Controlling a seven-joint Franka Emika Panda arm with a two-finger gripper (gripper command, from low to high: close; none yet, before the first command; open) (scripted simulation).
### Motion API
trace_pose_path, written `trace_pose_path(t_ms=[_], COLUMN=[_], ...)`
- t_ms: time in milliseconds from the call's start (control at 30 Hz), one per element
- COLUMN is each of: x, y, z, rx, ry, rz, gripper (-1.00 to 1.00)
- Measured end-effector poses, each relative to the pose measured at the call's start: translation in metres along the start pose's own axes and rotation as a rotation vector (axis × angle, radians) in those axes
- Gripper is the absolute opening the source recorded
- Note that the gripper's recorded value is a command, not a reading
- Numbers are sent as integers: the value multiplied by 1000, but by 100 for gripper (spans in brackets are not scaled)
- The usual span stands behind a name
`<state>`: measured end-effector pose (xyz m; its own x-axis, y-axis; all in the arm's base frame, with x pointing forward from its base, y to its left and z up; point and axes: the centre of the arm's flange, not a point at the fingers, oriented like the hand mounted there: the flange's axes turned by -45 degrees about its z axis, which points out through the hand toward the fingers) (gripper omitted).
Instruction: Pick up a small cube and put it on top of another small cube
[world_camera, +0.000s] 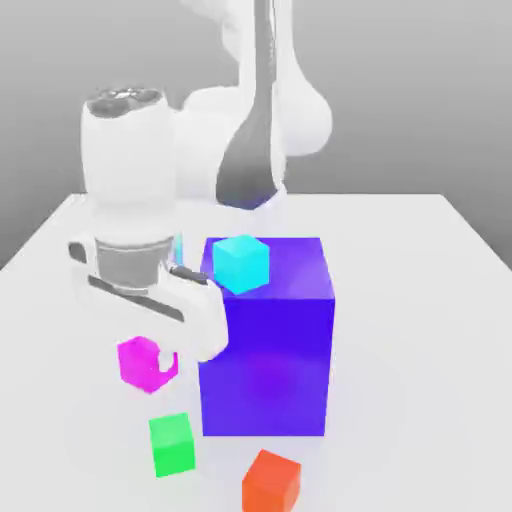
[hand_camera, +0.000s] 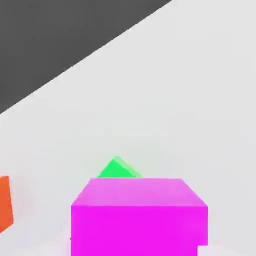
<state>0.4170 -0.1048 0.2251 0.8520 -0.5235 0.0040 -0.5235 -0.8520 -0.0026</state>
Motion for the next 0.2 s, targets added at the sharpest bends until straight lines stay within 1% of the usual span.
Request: trace_pose_path(t_ms=[67, 100, 200], x=[0, 0, 0], y=[2, 2, 2], z=[28, 39, 39], rx=[-1, -2, -2], ry=[-3, -3, -3], rz=[4, 4, 5], gripper=[-100, 100, 100])
